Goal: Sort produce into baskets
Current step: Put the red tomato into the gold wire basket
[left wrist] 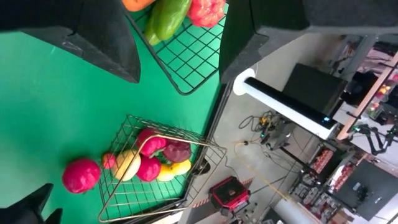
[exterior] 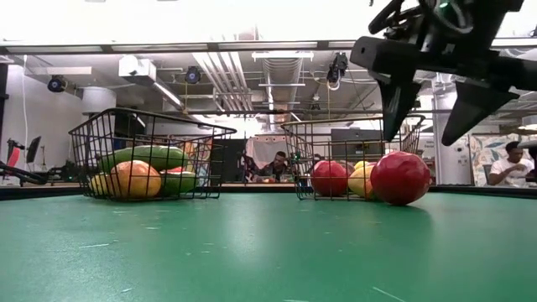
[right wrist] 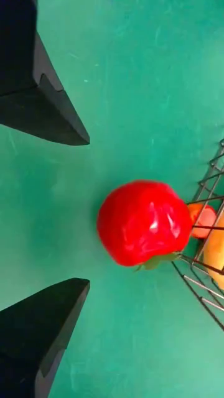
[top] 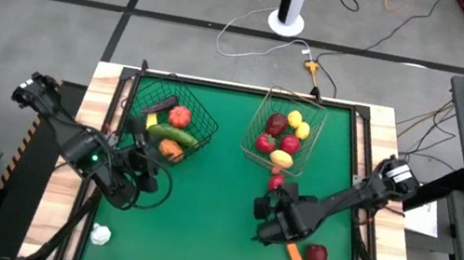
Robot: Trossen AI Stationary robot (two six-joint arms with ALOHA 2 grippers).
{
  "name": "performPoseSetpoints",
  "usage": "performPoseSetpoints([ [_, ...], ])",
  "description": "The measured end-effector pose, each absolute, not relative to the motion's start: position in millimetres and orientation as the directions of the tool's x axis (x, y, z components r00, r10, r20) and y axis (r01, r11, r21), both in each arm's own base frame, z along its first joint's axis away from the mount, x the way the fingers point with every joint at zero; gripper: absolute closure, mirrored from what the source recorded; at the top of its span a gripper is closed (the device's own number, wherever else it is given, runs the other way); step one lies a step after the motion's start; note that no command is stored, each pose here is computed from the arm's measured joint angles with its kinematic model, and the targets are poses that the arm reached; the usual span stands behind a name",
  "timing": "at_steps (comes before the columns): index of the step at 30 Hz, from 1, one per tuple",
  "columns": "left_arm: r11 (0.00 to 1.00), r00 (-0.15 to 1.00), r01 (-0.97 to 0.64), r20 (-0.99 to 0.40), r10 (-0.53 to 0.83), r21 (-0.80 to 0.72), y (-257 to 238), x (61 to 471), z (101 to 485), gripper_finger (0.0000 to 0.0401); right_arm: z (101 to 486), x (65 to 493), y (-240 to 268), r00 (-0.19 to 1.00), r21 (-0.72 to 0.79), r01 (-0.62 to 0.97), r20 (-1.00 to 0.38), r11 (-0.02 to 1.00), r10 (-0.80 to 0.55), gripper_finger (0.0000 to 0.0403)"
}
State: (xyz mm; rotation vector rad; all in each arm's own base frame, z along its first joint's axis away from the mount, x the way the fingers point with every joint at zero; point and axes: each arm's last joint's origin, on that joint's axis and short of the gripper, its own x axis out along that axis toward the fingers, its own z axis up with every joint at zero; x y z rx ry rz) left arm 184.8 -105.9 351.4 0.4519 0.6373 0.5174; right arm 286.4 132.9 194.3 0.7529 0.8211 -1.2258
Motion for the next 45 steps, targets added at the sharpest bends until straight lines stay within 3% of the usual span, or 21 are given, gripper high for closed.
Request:
performPoseSetpoints([
  [13,0.773,0.682,-0.295,-0.442,0.582,0.562,-102,179,352,0.0201,191,304,114,0.166,0.082,0.978,-0.865,0.194,-0.473,0.0044],
  [21,0.769,0.681,-0.288,-0.443,0.583,0.57,-102,179,352,0.0201,191,297,109,0.072,-0.009,0.986,-0.875,0.165,-0.478,0.0044],
  [32,0.769,0.681,-0.288,-0.443,0.583,0.57,-102,179,352,0.0201,175,293,101,0.07,-0.004,0.989,-0.86,0.145,-0.505,0.0044],
  [45,0.767,0.678,-0.293,-0.442,0.587,0.571,-101,179,352,0.0201,136,289,95,0.208,0.121,0.973,-0.822,0.195,-0.53,0.0044],
])
